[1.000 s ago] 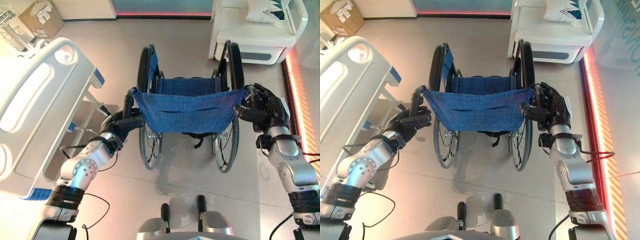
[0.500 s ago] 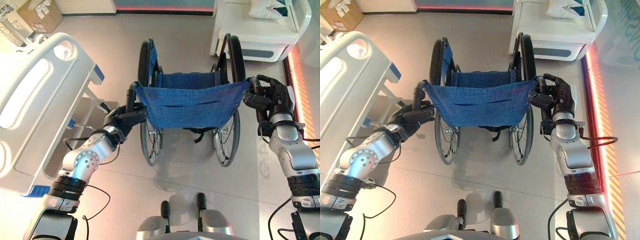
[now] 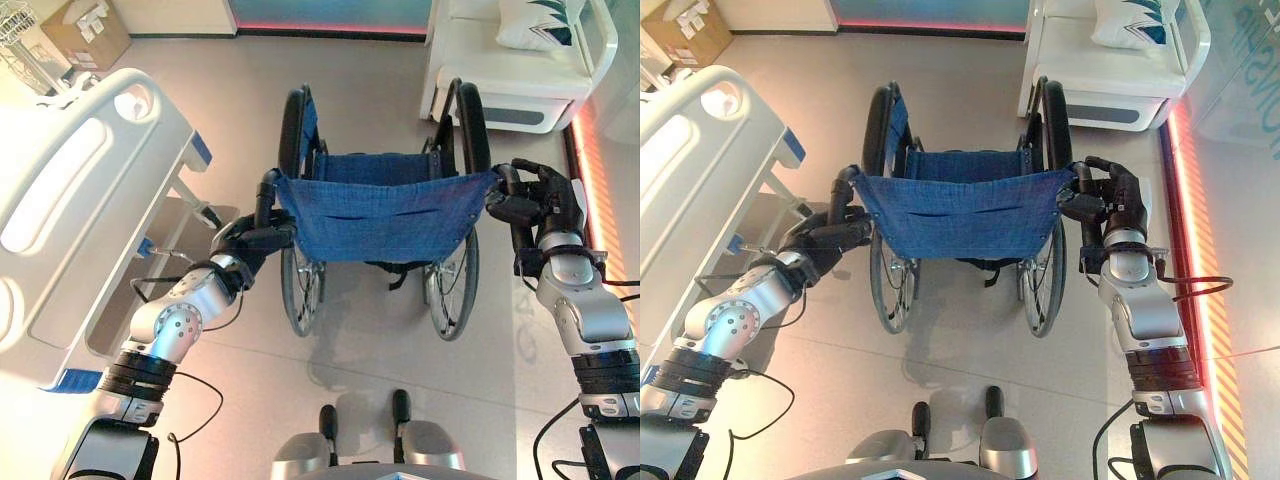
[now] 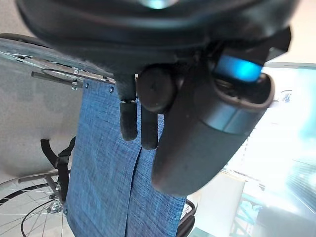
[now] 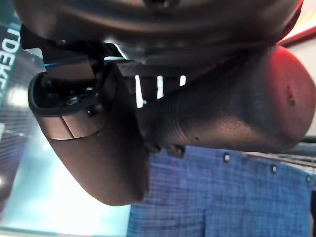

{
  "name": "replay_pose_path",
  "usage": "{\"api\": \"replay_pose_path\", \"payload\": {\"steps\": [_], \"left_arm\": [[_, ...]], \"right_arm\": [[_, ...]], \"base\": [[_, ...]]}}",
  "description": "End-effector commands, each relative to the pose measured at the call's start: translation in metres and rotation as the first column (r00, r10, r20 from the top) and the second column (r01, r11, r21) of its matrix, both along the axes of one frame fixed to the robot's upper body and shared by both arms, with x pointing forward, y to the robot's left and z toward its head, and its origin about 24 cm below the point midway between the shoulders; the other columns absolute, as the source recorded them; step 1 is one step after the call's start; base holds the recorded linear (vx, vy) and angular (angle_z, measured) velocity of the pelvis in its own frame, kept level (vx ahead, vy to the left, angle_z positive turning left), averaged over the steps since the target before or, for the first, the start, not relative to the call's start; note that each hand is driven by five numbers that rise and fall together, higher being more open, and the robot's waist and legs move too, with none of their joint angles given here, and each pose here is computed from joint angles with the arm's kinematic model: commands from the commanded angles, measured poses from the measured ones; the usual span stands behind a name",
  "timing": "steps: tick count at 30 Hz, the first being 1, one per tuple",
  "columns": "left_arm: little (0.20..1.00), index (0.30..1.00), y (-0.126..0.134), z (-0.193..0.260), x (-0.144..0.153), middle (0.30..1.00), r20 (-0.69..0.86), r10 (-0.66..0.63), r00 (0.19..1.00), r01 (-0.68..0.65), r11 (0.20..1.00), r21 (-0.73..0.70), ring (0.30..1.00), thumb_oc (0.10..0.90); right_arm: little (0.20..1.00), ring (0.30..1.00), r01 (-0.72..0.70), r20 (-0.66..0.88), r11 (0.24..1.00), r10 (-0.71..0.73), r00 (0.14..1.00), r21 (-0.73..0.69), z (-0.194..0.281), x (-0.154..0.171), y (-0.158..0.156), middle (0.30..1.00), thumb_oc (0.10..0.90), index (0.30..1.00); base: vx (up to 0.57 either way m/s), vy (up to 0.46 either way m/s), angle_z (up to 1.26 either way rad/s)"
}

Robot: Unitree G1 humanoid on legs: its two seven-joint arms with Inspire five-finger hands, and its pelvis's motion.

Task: Push the wheelchair next to the bed

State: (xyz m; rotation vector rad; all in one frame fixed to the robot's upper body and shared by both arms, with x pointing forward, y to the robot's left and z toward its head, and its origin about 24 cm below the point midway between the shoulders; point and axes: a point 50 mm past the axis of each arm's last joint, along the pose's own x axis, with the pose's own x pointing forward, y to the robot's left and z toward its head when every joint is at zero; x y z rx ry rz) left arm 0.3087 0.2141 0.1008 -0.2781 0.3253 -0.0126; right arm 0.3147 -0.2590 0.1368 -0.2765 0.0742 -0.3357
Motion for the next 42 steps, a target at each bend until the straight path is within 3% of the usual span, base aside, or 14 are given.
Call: {"api": "replay_pose_path", "payload": {"steps": [1,13,25,42], "left_arm": [[0.3,0.3,-0.017,0.089,0.017,0.3,0.394,-0.061,0.917,0.085,0.996,-0.042,0.3,0.4],[0.3,0.3,0.009,0.086,0.005,0.3,0.323,-0.015,0.946,0.045,0.995,-0.085,0.3,0.4],[0.3,0.3,0.042,0.077,-0.003,0.3,0.307,0.091,0.947,-0.051,0.989,-0.136,0.3,0.4],[0.3,0.3,0.042,0.106,0.001,0.3,0.288,0.022,0.957,0.008,0.995,-0.1,0.3,0.4]], "right_arm": [[0.3,0.3,-0.148,-0.283,0.989,0.145,0.948,0.008,-0.059,-0.017,0.021,0.3,0.4,0.3],[0.3,0.3,-0.234,-0.274,0.972,0.226,0.935,0.003,-0.048,-0.024,0.026,0.3,0.4,0.3],[0.3,0.3,-0.334,-0.262,0.942,0.315,0.912,-0.027,-0.042,-0.022,0.021,0.3,0.4,0.3],[0.3,0.3,-0.319,-0.221,0.948,0.306,0.926,-0.025,-0.03,-0.021,0.021,0.3,0.4,0.3]], "base": [[0.0,-0.281,0.02],[0.04,-0.276,-0.04],[0.22,0.058,-0.2],[0.37,0.175,-0.28]]}}
